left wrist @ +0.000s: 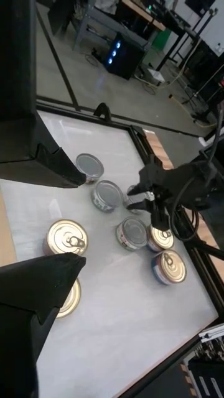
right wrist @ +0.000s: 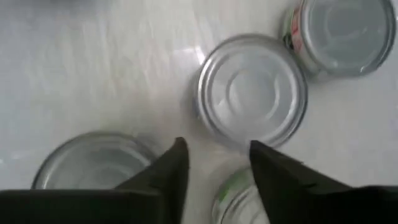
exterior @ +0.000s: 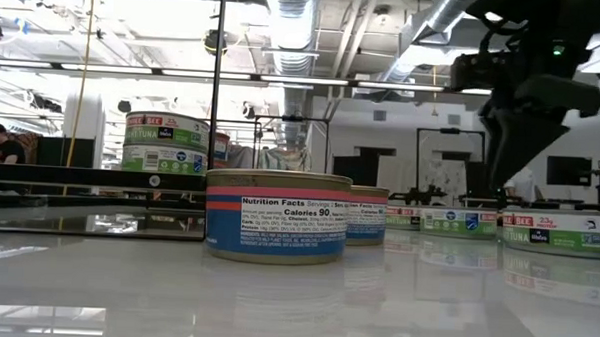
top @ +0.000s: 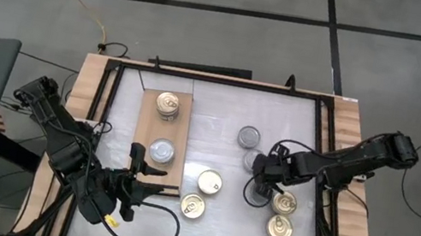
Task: Stack canned seafood by type on shelf
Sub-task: Stack the green tuna can on top of the other green tuna can on the shelf
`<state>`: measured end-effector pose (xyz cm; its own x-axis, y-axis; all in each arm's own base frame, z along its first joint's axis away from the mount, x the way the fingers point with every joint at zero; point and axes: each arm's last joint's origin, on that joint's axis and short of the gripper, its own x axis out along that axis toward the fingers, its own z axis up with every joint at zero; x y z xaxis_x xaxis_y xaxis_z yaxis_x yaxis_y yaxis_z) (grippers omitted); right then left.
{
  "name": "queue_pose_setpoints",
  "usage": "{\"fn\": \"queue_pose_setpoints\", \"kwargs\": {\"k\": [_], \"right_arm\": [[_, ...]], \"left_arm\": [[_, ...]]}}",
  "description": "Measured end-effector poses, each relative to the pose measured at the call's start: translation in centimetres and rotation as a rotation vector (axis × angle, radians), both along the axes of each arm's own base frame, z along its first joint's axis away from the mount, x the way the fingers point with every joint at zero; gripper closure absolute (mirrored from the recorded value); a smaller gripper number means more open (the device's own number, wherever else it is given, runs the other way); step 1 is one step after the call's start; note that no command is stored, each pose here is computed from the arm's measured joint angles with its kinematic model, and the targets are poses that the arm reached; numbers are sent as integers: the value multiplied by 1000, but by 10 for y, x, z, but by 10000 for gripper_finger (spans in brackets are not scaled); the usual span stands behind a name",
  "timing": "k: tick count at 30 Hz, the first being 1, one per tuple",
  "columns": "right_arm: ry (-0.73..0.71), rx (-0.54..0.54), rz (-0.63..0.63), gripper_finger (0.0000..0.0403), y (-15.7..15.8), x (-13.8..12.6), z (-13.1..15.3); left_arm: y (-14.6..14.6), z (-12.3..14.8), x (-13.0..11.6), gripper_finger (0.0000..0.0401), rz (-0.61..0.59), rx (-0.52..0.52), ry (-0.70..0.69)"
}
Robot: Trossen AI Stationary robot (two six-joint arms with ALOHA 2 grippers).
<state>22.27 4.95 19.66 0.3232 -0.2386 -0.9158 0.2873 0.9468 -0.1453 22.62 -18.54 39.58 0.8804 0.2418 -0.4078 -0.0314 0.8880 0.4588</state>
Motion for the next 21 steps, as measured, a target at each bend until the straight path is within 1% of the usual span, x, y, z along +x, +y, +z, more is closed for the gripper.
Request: {"fn": "queue_pose_setpoints", "kwargs": {"k": [2, 3, 4, 6, 9, 14, 18, 21], "right_arm": [[-45, -1, 38, 165, 1, 6, 1], [-64, -4, 63, 154, 3, 10, 0], [-75, -12, 89, 149, 6, 14, -3], [-58, -72, 118, 152, 12, 19, -12], [5, -179, 139, 181, 21, 27, -27], [90, -312, 142, 248, 34, 40, -45], [149, -384, 126, 300, 39, 46, -59], [162, -402, 99, 336, 42, 50, -68]], "left_arm": [[0, 0, 0, 228, 0, 0, 0], [0, 0, 0, 228, 0, 0, 0], [0, 0, 0, 228, 0, 0, 0], [0, 0, 0, 228, -1, 0, 1], [0, 0, 0, 228, -1, 0, 1], [0, 0, 0, 228, 0, -1, 0], [0, 0, 0, 228, 0, -3, 0], [0, 0, 0, 228, -1, -4, 0]]}}
